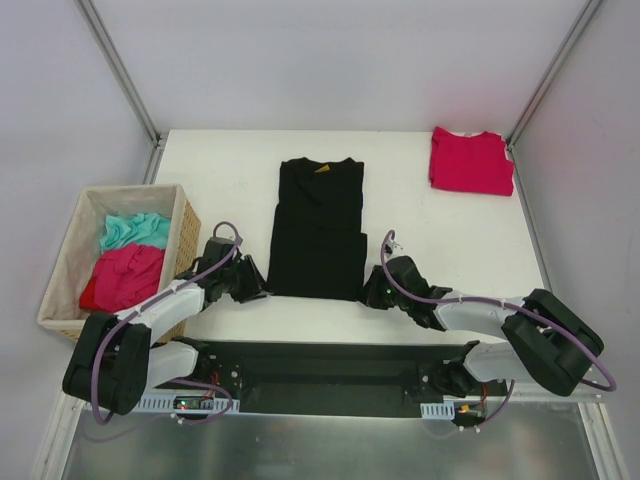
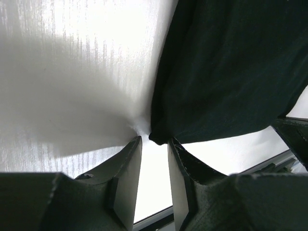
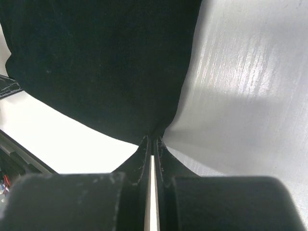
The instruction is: Fold and stack the t-shirts
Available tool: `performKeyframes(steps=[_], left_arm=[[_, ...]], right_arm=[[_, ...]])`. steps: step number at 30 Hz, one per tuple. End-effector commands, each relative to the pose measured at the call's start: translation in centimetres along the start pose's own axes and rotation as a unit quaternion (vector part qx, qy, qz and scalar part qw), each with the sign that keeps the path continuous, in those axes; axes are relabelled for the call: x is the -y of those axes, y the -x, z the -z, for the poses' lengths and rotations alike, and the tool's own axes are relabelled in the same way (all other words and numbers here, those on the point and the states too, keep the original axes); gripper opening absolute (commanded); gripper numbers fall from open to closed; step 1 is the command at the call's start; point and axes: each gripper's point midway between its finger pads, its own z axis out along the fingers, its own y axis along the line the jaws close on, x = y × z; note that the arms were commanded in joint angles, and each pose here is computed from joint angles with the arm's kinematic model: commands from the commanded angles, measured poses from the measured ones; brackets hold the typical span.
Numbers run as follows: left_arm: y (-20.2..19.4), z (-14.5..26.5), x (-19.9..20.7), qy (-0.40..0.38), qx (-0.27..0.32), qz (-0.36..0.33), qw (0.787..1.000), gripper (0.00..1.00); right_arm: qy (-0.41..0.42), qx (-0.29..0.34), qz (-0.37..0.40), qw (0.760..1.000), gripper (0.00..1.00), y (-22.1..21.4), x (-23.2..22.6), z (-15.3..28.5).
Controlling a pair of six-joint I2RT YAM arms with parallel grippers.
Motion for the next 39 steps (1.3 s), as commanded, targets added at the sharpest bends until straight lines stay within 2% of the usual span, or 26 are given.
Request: performKeyframes(steps=[1, 11, 21, 26, 39], left_arm=[[-0.9, -0.6, -1.8, 0.031, -0.021, 0.002, 0.999, 0.31], [-0.5, -1.2, -1.3, 0.023, -0.023, -0.002, 0.999, 0.31], [-1.1, -1.6, -1.8, 0.026, -0.036, 0.009, 0.999, 0.17], [-1.4, -1.6, -1.9, 0.026, -0.041, 0.008, 0.999, 0.00], [0.6, 2.0, 1.7, -0.024, 0.010, -0.035, 0.999, 0.00]], right_arm=[[-0.006, -0.001, 0.009, 1.000, 0.01, 0.3, -0.1, 0.1], [-0.007, -0.001, 0.010, 1.000, 0.01, 0.2, 0.0, 0.2], [-0.008, 0.000, 0.009, 1.000, 0.01, 0.1, 0.1, 0.3], [-0.008, 0.000, 0.012, 1.000, 0.01, 0.2, 0.0, 0.2], [-0.049, 0.063, 0.080, 0.994, 0.01, 3.7, 0.0, 4.2]])
